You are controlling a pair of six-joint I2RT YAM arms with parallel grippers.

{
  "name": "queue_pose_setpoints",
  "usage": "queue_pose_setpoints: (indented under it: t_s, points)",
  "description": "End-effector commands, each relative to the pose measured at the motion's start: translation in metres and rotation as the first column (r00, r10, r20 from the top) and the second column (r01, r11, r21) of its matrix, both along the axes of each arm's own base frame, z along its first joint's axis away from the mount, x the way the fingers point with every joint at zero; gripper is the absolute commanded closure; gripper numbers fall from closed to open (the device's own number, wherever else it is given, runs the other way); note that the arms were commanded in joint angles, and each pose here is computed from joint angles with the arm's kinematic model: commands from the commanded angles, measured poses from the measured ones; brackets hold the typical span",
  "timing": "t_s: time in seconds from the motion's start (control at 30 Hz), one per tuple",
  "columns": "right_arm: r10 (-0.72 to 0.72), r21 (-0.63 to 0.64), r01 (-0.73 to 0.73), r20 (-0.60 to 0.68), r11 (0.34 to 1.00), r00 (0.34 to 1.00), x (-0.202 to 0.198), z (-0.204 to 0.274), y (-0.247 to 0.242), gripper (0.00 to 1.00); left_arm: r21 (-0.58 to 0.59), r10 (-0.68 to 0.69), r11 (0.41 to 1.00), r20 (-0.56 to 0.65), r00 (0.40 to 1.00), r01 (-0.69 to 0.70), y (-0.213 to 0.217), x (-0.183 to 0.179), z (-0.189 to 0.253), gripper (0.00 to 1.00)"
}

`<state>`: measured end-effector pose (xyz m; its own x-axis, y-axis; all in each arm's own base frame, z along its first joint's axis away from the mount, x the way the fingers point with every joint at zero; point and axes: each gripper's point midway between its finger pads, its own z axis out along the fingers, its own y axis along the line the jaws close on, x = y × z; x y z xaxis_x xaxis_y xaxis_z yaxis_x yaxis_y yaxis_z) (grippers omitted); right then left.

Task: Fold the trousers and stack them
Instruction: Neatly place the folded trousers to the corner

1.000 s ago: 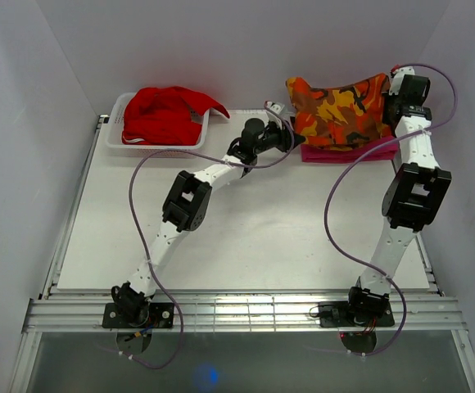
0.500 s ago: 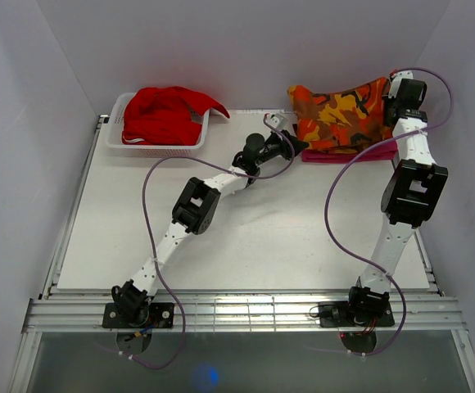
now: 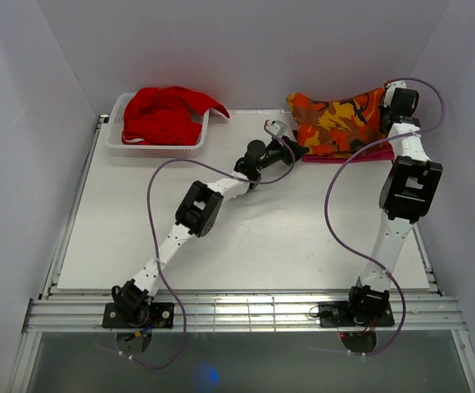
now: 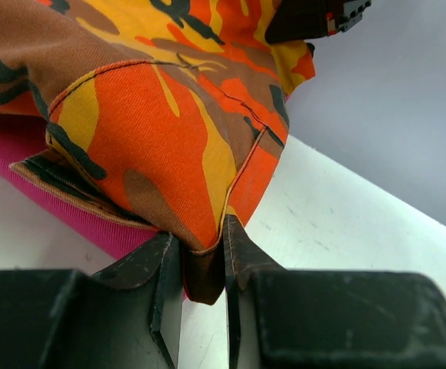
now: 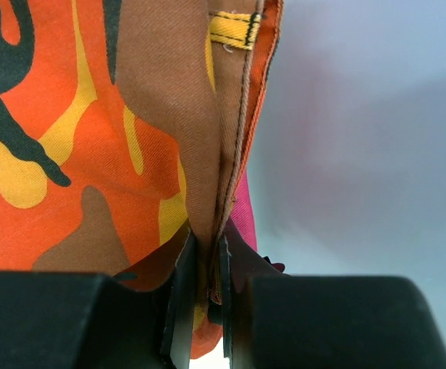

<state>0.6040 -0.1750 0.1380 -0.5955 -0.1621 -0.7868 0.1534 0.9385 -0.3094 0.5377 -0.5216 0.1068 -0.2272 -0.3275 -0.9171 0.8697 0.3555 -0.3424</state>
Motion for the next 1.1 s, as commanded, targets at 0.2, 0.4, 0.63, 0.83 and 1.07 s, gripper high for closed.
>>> queue_pose_setpoints:
  t_s: [0.2,0.4,0.63,0.83,1.07]
  points:
    - [-0.165,-0.176,0.183,0.108,0.967,0.980,-0.002,0.026,-0.076,0.92,-0.050,0.088,0.995,0.070,0.994,-0.085,0.025,0.026,0.026,0.79]
    - [-0.151,-0.151,0.159,0.065,0.976,0.986,0.001,0.011,-0.071,0.85,0.023,0.017,1.000,-0.007,1.000,-0.017,0.042,0.006,0.011,0.38]
    - [-0.152,-0.093,0.157,0.062,0.983,0.986,-0.009,0.022,-0.059,0.30,0.108,-0.013,0.994,-0.100,0.995,0.024,0.100,-0.048,0.049,0.02]
    - [-0.094,0.000,0.094,0.048,0.996,0.994,-0.016,0.032,-0.037,0.10,0.156,-0.002,0.987,-0.218,0.976,0.037,0.163,-0.069,0.094,0.02]
    - [0.273,0.287,-0.279,0.060,0.917,0.960,-0.040,0.072,0.061,0.10,0.385,0.130,0.923,-0.370,0.920,0.024,0.226,-0.090,0.109,0.02]
